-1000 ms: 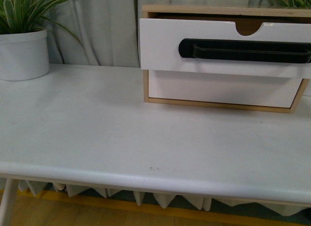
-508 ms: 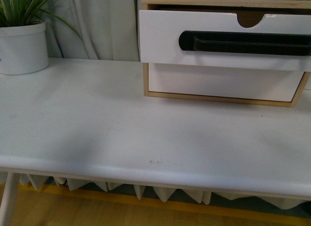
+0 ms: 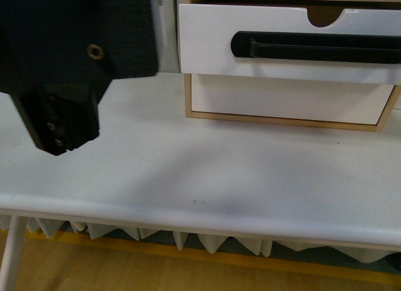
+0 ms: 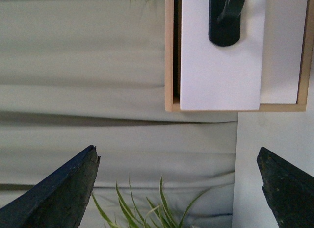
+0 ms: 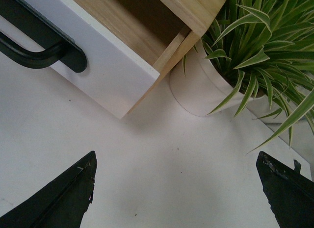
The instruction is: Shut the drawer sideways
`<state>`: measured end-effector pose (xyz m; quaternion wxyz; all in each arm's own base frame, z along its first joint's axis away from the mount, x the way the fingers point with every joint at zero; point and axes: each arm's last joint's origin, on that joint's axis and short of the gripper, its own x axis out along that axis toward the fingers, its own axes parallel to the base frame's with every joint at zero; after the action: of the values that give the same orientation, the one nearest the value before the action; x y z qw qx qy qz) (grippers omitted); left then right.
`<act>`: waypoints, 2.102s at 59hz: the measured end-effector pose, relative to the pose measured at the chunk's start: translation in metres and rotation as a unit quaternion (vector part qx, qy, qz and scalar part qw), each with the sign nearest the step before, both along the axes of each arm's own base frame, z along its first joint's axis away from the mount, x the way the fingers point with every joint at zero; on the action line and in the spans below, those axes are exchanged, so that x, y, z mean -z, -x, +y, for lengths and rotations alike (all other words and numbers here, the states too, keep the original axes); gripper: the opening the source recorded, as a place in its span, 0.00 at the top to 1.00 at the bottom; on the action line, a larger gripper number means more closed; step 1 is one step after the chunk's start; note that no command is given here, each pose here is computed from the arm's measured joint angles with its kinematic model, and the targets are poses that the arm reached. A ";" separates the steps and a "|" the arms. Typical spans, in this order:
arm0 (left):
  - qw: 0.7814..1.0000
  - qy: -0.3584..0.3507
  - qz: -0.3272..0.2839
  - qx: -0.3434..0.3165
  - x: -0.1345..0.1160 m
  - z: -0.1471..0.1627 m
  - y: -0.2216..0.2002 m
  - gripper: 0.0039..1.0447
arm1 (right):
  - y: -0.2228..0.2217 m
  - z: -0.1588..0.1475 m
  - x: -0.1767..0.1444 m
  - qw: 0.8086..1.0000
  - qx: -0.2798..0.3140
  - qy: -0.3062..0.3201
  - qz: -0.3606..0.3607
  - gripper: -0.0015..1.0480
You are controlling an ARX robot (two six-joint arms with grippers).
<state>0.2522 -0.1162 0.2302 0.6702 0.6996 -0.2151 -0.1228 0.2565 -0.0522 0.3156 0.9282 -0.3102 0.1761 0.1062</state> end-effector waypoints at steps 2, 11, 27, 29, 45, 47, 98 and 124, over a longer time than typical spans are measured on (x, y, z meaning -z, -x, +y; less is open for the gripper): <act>1.000 -0.004 -0.001 0.000 -0.001 -0.003 -0.004 0.06 | -0.003 0.000 -0.001 1.000 -0.002 0.004 0.002 0.09; 1.000 -0.006 0.001 -0.004 -0.008 -0.018 -0.027 0.06 | -0.017 0.000 -0.001 1.000 -0.015 0.017 0.016 0.09; 1.000 -0.009 0.008 -0.005 -0.012 -0.039 -0.059 0.06 | -0.041 0.008 0.002 0.998 -0.041 0.028 0.038 0.09; 1.000 -0.008 0.008 -0.005 -0.013 -0.040 -0.062 0.06 | -0.045 0.009 0.001 0.998 -0.044 0.028 0.040 0.09; 1.000 -0.010 0.010 -0.002 -0.016 -0.048 -0.076 0.06 | -0.063 0.015 0.004 0.997 -0.055 0.032 0.049 0.09; 1.000 -0.011 0.009 -0.002 -0.017 -0.049 -0.078 0.06 | -0.065 0.016 0.004 0.997 -0.055 0.033 0.048 0.09; 0.999 -0.014 -0.004 -0.037 -0.019 -0.076 -0.155 0.06 | -0.139 0.024 0.017 1.000 -0.012 0.014 -0.015 0.09; 0.999 0.000 -0.006 -0.041 -0.019 -0.095 -0.182 0.06 | -0.167 0.027 0.031 0.999 0.009 -0.015 -0.034 0.09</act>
<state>0.4347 -0.2108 0.2497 0.6732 0.7088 -0.1899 -0.0909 0.4234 -0.0249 0.2848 0.9390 -0.2981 0.1459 0.0904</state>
